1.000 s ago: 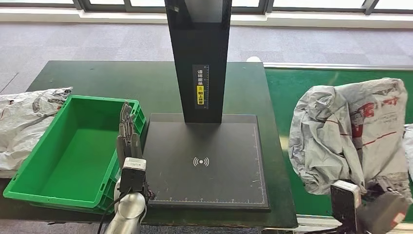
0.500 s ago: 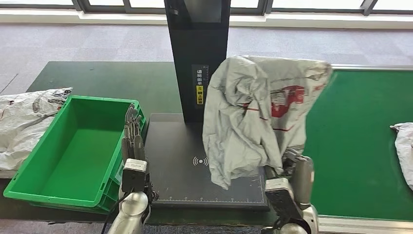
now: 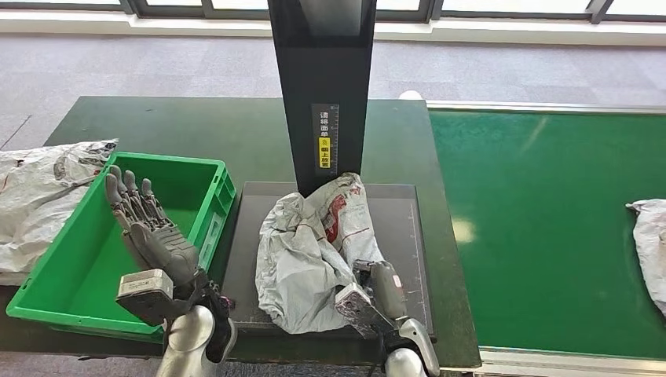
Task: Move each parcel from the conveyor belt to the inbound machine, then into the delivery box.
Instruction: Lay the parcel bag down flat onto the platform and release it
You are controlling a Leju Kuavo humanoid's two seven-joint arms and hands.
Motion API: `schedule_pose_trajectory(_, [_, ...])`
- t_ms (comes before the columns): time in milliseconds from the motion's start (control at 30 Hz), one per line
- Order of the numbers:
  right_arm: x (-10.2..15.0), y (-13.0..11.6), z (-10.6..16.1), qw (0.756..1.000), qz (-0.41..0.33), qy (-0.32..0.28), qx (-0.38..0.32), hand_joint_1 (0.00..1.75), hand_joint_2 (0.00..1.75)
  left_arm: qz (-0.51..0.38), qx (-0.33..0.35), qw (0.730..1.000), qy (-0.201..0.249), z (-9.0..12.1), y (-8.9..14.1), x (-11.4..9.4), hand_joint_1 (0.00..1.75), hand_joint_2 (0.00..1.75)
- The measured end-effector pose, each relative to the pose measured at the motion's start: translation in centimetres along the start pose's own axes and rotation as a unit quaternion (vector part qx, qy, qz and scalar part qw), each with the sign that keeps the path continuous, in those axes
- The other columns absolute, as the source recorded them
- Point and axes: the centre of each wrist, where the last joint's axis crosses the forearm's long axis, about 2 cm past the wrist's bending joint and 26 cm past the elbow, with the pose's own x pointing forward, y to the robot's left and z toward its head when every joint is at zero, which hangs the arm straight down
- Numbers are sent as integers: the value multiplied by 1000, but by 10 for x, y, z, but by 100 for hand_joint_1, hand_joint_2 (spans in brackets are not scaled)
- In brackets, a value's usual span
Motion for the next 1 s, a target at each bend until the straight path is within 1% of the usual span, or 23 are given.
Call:
schedule_pose_trajectory(33, [-1,1,1,1000,-1,2,3,175,175,2,3,1000,-3,-1,0,2,0,0])
schedule_pose_trajectory(67, [-2,2,1,1000,-2,4,5,169,175,4,7,1000,-5,-1,1,4,0,0])
schedule_pose_trajectory(167, [-4,3,3,1000,-5,10,10,39,175,10,24,1000,-11,-3,3,11,0,0])
schedule_pose_trajectory(200, [-5,4,3,1000,-5,12,9,0,175,11,29,999,-14,-4,4,13,0,0])
schedule_pose_trajectory(367, [-8,4,6,1000,-4,18,-4,0,175,11,40,999,-36,-8,5,24,0,0])
schedule_pose_trajectory(500, [-10,4,10,1000,-10,19,-7,0,175,1,31,998,-50,-9,4,26,0,0])
schedule_pose_trajectory(733, [-10,2,20,1000,-15,14,-14,0,175,2,27,998,-51,-8,2,26,0,0])
schedule_pose_trajectory(1000, [-6,-2,29,1000,-15,5,-24,0,175,11,18,999,-41,-4,-3,25,0,0])
